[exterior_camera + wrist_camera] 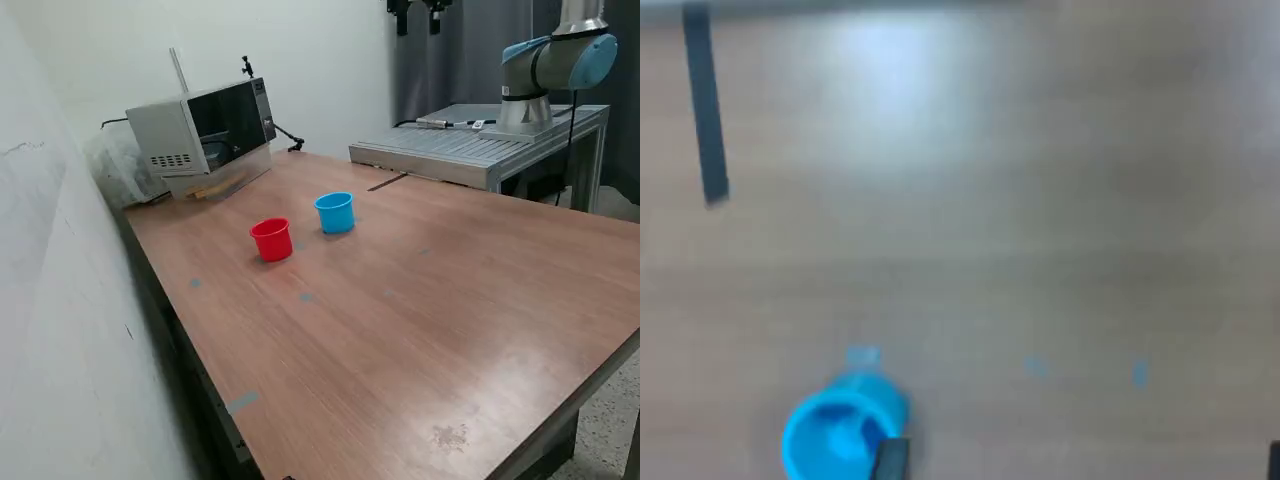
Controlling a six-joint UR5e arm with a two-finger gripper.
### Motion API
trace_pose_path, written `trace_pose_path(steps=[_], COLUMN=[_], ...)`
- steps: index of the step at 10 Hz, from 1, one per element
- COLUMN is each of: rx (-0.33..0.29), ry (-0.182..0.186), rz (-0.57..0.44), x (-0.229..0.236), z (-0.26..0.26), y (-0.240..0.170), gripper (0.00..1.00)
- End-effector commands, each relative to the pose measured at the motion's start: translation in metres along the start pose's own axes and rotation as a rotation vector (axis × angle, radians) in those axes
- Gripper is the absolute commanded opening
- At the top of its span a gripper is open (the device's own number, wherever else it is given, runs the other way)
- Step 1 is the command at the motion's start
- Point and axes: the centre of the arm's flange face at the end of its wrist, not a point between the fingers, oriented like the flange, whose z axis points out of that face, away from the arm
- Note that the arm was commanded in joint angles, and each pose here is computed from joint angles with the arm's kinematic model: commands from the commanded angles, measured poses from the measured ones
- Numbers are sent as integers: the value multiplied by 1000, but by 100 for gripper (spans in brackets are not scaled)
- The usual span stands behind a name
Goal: Place red objects in the red bin, and blue objects in the blue bin.
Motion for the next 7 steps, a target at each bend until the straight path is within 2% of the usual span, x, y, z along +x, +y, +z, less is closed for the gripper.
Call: trace_pose_path(steps=[1, 2, 3, 7], rx=[81, 211, 367, 392], ry=[4, 1, -2, -6], rz=[-13, -24, -35, -43], x=[14, 14, 14, 14], z=[-14, -2, 8, 9], y=[-68, -83, -100, -104], gripper=[100, 100, 100, 100])
